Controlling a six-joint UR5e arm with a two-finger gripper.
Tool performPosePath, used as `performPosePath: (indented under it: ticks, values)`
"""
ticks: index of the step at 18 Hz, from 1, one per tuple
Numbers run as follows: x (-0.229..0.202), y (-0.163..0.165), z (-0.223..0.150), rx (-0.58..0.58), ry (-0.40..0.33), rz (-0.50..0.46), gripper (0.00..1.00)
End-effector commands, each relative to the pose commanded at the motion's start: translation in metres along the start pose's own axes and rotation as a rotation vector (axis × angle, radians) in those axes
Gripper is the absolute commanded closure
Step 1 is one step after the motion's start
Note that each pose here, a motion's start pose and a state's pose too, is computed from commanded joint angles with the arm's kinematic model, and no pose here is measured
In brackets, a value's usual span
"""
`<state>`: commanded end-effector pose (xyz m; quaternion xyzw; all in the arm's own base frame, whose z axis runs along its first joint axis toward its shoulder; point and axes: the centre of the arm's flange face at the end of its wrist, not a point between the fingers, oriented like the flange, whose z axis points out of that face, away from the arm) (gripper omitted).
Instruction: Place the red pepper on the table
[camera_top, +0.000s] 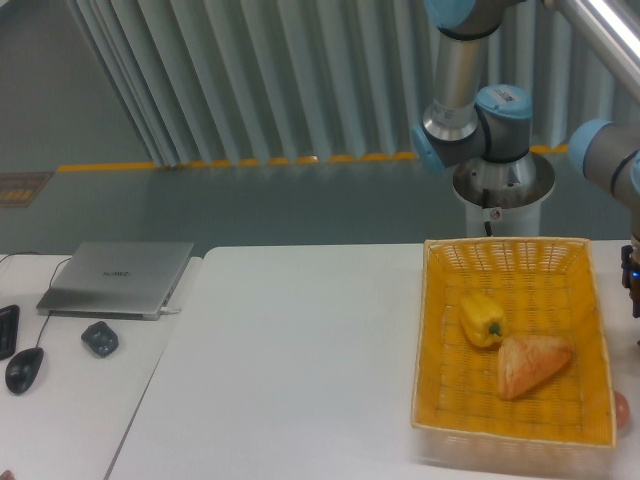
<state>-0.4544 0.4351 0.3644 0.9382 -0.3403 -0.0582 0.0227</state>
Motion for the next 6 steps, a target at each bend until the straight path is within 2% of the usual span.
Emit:
performPosePath:
  ticks: [6]
  values:
    - [0.005,-0.02,-0.009,0.006,-0.001,-0.029,0.0]
